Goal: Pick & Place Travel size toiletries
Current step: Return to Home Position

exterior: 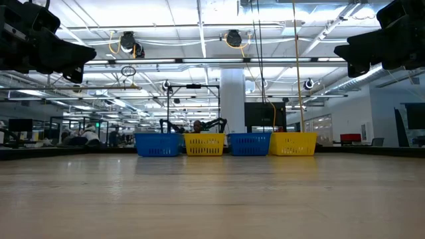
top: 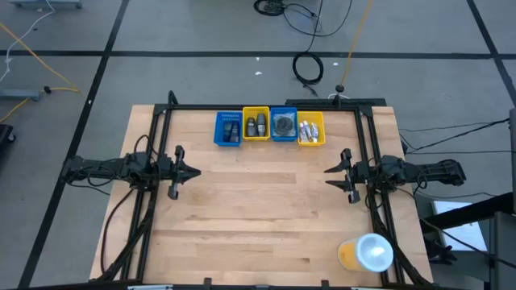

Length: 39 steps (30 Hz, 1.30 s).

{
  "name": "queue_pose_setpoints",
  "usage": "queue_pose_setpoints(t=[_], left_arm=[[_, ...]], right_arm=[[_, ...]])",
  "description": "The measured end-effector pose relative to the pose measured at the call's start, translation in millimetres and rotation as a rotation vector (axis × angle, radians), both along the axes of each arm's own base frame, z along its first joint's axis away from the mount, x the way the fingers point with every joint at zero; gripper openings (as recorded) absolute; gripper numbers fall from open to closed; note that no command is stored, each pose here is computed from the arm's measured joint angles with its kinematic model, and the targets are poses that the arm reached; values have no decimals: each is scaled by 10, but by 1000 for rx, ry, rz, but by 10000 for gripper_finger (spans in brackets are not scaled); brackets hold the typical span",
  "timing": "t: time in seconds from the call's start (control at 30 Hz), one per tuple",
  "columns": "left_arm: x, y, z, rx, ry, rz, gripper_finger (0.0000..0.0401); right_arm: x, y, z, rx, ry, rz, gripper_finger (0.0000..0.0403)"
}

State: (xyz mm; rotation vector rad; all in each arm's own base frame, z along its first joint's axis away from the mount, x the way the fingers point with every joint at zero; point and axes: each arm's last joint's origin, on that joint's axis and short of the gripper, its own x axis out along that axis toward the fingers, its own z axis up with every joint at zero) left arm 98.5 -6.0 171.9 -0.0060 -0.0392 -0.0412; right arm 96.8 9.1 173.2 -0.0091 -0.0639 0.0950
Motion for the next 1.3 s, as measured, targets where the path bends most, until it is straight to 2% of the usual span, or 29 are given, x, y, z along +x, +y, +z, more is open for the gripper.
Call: queue_pose_setpoints(t=[0.17, 0.53, 0.9, 1.17, 1.3], left_arm=[[0, 0, 0, 0, 0, 0, 2], [0, 0, 0, 0, 0, 0, 27], [0, 0, 0, 0, 0, 0, 2], [0, 0, 0, 0, 0, 0, 26], [0, 0, 0, 0, 0, 0, 25]], right_arm=[[0, 0, 0, 0, 0, 0, 157], [0, 0, 0, 0, 0, 0, 155], [0, 0, 0, 0, 0, 0, 155], [0, 0, 0, 0, 0, 0, 156], [0, 0, 0, 0, 0, 0, 156]])
